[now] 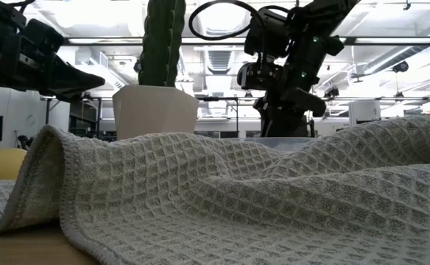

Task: Pick and placing Produce into tupperware
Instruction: Put the cherry into the transparent bin

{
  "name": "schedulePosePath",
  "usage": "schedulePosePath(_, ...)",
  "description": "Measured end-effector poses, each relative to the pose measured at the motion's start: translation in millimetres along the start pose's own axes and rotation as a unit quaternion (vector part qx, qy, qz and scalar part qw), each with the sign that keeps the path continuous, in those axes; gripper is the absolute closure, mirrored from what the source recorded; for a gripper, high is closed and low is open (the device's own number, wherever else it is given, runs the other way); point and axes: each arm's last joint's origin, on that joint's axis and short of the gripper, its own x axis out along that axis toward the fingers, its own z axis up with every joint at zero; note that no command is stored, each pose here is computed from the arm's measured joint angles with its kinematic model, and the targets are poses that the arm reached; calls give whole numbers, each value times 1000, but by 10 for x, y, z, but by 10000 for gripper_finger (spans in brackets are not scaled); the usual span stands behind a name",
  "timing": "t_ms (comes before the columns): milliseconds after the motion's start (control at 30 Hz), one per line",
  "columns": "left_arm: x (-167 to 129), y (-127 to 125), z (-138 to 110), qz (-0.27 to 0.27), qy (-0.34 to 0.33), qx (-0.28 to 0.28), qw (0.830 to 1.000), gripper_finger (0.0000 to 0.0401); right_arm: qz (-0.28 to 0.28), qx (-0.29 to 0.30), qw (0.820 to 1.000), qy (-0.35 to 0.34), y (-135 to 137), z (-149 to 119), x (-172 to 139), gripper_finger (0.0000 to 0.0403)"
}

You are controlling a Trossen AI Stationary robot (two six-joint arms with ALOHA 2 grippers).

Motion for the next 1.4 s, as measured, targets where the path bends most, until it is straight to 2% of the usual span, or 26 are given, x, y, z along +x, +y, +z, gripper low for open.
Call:
schedulePosePath(267, 0, 0, 0, 0, 0, 0, 1000, 401, -8, 2, 999, -36, -54, 159, -154, 318)
schedulePosePath(400, 0, 0, 0, 0, 0, 0, 1000, 401, -16, -18, 999, -47, -99, 218, -287, 321)
schedulePosePath(467, 0, 0, 0, 0, 0, 0, 1000, 401, -43, -27, 998, -34, -132, 234, -375, 321)
schedulePosePath(633, 1, 0, -1, 0, 1, 0, 1000, 401, -111, -36, 993, 28, -182, 149, -626, 314)
schedulePosePath(900, 3, 1, -3, 2, 2, 1, 1000, 401, -114, 26, 992, 50, -169, -130, -1024, 303)
schedulePosePath(1167, 4, 3, -4, 5, 3, 2, 1000, 401, -120, 78, 989, 27, -103, -431, -1182, 293)
schedulePosePath(1400, 3, 15, -4, 26, 4, 2, 1000, 401, -139, 53, 986, -73, -99, -434, -1102, 286)
